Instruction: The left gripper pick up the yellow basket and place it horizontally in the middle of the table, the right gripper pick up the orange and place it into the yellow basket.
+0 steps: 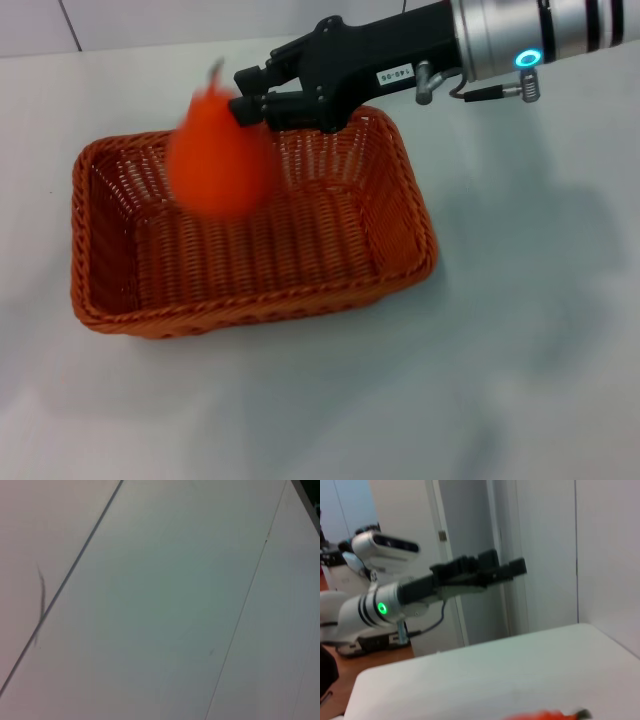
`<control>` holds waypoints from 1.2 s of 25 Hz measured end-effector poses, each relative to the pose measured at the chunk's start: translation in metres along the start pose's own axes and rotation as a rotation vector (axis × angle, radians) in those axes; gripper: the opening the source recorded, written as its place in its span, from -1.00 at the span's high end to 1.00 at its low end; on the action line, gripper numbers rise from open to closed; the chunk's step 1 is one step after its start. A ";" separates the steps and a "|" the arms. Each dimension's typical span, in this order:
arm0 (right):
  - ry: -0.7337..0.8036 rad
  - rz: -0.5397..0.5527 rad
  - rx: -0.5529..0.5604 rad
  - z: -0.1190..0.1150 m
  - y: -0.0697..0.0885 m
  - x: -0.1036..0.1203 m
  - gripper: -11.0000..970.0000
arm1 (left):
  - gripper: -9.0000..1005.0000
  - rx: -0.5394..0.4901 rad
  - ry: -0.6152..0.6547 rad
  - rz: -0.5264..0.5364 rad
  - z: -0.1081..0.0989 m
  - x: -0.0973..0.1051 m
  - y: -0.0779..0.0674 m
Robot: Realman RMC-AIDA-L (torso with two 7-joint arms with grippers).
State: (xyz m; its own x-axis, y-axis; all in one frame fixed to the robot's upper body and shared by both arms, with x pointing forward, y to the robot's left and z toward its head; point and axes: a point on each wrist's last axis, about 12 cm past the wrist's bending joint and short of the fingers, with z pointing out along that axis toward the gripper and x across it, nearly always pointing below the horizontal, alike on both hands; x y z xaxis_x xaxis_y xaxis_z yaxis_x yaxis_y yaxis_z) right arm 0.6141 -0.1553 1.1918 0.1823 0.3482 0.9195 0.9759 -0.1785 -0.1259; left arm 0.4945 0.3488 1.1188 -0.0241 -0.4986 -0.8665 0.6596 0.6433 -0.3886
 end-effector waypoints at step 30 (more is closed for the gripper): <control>1.006 0.130 -1.061 -0.095 -0.014 -0.151 -0.92 | -0.50 -0.255 -0.347 0.336 -0.042 0.037 -0.014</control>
State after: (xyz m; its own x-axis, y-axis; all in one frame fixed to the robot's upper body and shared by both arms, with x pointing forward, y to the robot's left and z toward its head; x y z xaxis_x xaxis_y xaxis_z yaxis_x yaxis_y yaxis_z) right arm 0.5610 -0.2925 1.0898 -0.3328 -0.4176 0.8455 0.3348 -0.8905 -0.3080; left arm 0.4529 0.3453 1.0787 0.4341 -0.3759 -0.8187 0.3839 0.8993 -0.2094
